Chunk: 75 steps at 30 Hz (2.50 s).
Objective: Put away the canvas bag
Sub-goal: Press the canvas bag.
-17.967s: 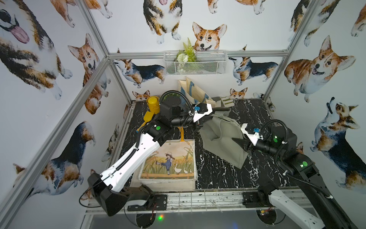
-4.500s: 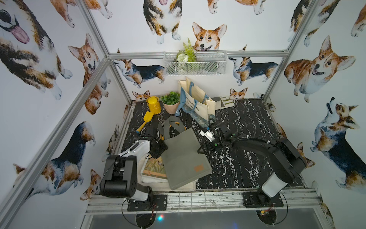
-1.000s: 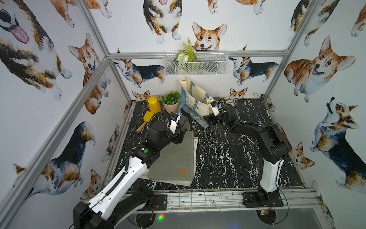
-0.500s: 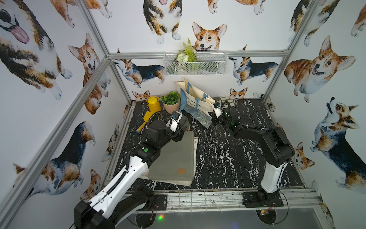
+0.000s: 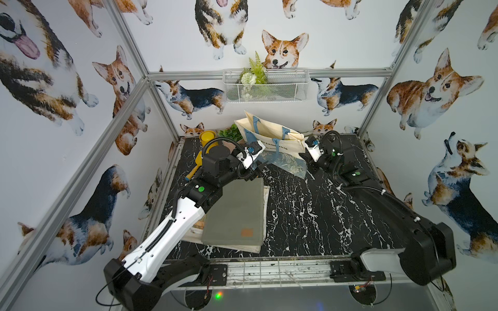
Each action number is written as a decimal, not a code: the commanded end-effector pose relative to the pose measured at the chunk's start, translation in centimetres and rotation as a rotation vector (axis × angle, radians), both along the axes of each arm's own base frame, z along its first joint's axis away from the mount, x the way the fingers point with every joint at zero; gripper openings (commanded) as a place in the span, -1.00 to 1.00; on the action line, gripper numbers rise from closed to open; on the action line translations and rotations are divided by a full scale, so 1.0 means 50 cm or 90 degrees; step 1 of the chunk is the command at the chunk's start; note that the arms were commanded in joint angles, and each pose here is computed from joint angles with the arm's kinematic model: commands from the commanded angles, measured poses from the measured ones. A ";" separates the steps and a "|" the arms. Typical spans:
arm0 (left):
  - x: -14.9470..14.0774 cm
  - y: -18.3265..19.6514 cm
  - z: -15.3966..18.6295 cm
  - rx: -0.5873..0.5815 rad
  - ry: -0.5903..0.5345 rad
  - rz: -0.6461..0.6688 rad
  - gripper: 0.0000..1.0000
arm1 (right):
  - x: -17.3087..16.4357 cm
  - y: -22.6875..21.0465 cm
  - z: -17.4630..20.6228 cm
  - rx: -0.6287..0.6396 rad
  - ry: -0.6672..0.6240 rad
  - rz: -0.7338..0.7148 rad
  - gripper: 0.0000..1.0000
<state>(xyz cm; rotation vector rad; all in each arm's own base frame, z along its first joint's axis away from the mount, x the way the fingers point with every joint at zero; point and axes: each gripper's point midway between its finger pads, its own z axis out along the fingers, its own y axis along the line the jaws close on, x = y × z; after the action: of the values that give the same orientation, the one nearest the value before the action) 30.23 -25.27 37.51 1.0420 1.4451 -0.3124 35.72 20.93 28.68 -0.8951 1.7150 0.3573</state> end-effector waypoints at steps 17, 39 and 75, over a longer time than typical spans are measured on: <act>-0.135 -0.189 0.063 0.108 -0.017 -0.331 0.65 | -0.237 -0.082 0.007 -0.077 0.101 0.063 -1.00; -0.148 -0.321 -0.027 0.191 0.070 -0.420 0.70 | -0.292 -0.077 0.033 -0.071 0.090 0.121 -1.00; -0.092 -0.203 0.196 -0.171 -0.064 -0.318 -1.00 | -0.302 -0.097 0.058 0.042 -0.034 0.058 -1.00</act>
<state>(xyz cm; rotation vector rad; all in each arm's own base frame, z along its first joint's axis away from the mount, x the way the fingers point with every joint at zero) 25.87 -35.86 43.53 1.2530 1.1367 -0.7764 20.77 15.58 29.84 -0.9261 1.6802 0.4216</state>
